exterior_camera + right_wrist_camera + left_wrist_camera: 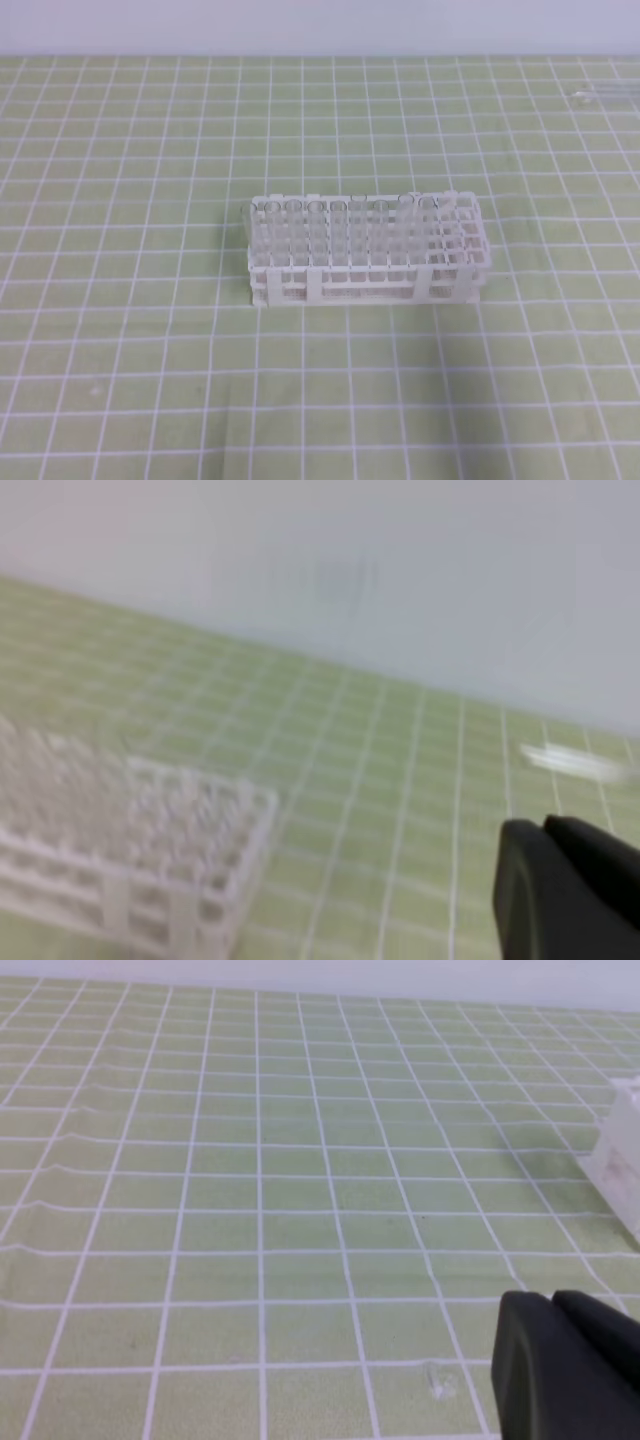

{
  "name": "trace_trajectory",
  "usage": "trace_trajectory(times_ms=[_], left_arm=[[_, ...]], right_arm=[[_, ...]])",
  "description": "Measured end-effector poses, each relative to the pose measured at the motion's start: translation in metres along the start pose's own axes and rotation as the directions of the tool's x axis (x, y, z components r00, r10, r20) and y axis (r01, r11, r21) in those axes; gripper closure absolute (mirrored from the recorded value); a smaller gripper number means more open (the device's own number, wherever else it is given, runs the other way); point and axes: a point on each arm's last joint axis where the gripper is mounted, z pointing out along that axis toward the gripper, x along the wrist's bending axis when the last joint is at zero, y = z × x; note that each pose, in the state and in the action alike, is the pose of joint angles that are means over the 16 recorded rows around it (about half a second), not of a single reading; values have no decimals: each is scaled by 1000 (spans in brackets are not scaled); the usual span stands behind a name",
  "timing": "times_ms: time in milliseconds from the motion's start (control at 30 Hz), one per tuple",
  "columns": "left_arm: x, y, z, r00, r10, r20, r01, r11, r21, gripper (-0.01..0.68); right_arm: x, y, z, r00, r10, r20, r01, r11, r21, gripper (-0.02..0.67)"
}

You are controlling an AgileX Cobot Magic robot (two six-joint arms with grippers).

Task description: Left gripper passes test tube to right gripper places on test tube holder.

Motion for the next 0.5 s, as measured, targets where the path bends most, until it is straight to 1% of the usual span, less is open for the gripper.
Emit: trace_trajectory(times_ms=[233,367,500], left_arm=[[0,0,0,1000,0,0,0,1000,0,675],[0,0,0,1000,0,0,0,1000,0,675],[0,1,0,1000,0,0,0,1000,1,675]], right_arm=[[0,-54,-19,997,52,63,-55,997,51,664],[4,-80,-32,993,94,77,-97,995,34,664],[7,-99,-43,989,119,85,-119,993,-5,664]])
